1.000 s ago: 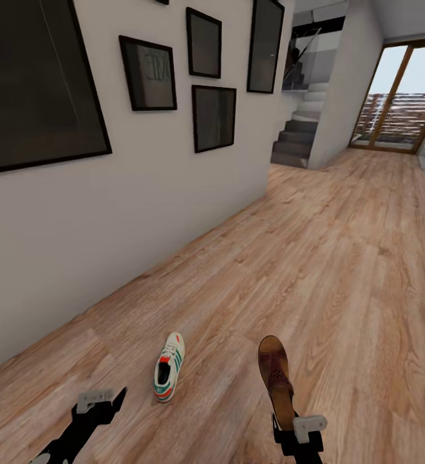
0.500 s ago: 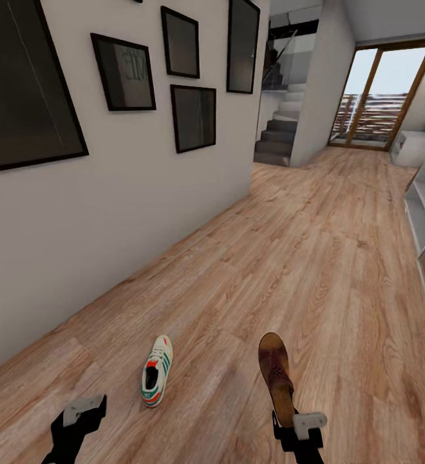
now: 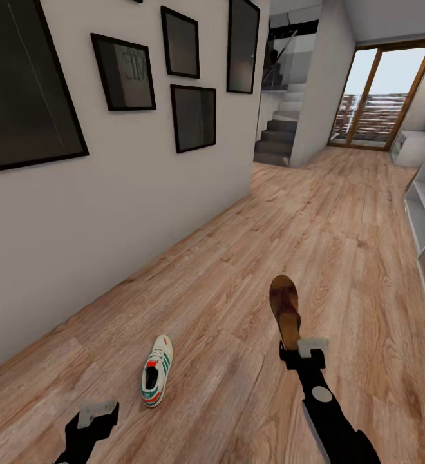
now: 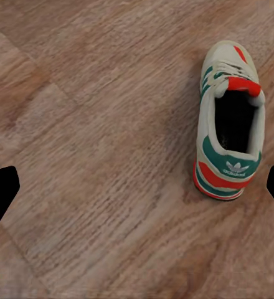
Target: Pick up the two gym shoes and the two sandals from the corridor floor and place them onto the hallstand (shoe rack) in the corridor, making sure they are on the rack and not on the floor. Arrange them so the two gym shoes are next to each other and the two sandals are next to each other.
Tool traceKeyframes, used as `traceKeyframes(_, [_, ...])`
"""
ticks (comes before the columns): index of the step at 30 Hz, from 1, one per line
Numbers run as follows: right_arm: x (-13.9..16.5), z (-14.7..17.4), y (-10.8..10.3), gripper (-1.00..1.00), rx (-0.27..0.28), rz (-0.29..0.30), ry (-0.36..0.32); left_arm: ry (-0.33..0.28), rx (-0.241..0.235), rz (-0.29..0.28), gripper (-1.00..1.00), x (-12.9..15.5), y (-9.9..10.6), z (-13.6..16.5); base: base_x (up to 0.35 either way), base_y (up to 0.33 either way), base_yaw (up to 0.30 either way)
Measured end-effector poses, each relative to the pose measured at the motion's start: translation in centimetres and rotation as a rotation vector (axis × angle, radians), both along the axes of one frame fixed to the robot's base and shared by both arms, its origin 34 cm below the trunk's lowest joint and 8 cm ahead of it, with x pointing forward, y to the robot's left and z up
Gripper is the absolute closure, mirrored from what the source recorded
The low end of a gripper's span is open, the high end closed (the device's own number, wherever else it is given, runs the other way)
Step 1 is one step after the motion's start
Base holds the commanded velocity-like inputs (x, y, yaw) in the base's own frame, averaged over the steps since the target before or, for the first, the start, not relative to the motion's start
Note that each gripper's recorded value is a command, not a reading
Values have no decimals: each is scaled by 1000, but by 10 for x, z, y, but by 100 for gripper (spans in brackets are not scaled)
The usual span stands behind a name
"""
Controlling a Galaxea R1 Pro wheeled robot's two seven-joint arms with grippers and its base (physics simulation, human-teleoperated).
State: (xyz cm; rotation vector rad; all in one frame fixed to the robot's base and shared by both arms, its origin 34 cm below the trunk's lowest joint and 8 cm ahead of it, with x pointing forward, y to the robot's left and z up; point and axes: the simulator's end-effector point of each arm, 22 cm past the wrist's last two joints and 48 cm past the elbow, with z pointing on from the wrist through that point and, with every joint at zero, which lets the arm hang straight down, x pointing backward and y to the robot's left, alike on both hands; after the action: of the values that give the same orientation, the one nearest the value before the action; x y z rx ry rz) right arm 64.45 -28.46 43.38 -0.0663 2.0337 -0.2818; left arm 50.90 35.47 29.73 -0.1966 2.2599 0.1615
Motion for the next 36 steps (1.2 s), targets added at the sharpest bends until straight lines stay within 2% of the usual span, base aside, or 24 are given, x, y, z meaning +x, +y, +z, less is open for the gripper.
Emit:
traceKeyframes(3, [13, 25, -2, 100, -3, -13, -17, 67, -10, -17, -100, -12, -7, -15, 0, 0, 0])
traceKeyframes(6, [15, 30, -3, 100, -2, -17, -16, 87, -12, -32, -100, -15, -13, -19, 36, -8, 0])
traceKeyframes(8, [14, 28, -2, 100, -3, -17, -5, 87, -10, -51, -100, -11, -19, -17, 159, -78, 0])
traceKeyframes(18, [9, 15, -2, 100, -2, -10, 29, 81, -4, -61, -100, -8, -21, -15, 233, -156, 0])
traceKeyframes(25, [8, 6, 22, 100, 50, 88, 55, 75, -4, -61, -100, -6, -20, -13, 127, -80, 0])
traceKeyframes(36, [7, 5, 31, 100, 69, 117, 62, 75, -7, -62, -100, -6, -20, -13, 48, -7, 0])
